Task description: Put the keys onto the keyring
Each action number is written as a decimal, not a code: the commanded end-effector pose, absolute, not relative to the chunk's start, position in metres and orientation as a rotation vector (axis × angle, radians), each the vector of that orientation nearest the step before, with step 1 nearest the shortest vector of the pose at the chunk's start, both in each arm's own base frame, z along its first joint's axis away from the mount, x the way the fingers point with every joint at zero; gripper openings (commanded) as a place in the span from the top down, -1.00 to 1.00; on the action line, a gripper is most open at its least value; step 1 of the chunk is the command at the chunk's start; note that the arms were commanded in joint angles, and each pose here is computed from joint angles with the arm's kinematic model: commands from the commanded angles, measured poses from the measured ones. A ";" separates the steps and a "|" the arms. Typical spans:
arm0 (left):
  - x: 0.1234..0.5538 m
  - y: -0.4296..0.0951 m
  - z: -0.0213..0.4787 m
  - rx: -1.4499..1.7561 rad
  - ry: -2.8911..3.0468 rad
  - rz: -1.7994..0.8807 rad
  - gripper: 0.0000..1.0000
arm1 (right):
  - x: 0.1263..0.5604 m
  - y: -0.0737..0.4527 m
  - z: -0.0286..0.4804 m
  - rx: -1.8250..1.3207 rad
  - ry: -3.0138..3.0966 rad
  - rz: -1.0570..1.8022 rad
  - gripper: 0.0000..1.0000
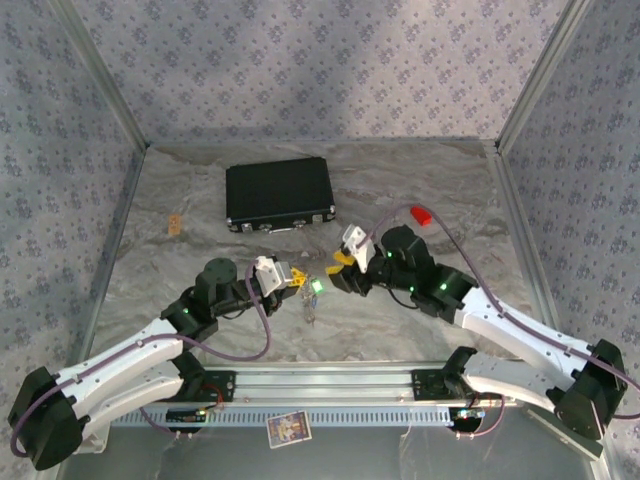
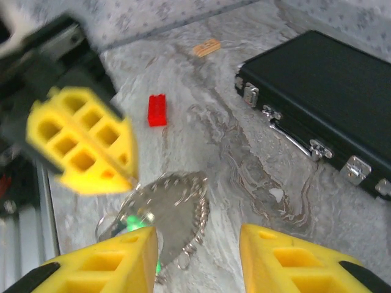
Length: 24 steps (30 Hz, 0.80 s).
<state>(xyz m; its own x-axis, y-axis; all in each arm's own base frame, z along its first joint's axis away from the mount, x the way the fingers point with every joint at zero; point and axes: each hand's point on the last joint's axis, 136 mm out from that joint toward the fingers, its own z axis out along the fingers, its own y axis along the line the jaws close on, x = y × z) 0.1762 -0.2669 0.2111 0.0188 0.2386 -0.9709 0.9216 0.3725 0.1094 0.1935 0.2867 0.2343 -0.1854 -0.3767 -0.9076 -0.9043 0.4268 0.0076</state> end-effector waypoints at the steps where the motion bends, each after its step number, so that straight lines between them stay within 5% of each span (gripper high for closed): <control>1: 0.174 -0.271 0.236 1.075 1.387 -0.770 1.00 | 0.177 0.292 0.230 -1.302 1.571 0.596 0.19; 11: 0.181 -0.273 0.237 1.050 1.454 -0.775 1.00 | 0.186 0.302 0.246 -1.250 1.414 0.306 0.27; 24: 0.180 -0.275 0.234 1.059 1.475 -0.778 1.00 | 0.176 0.323 0.229 -1.329 1.420 0.400 0.26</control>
<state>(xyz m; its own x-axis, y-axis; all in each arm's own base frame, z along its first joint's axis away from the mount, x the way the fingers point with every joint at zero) 0.1778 -0.2710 0.2095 -0.0277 0.2447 -0.9692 0.9226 0.3795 0.0695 0.1791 0.3167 0.2249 0.2095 -0.5089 -0.8349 -0.8497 0.3278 -0.4130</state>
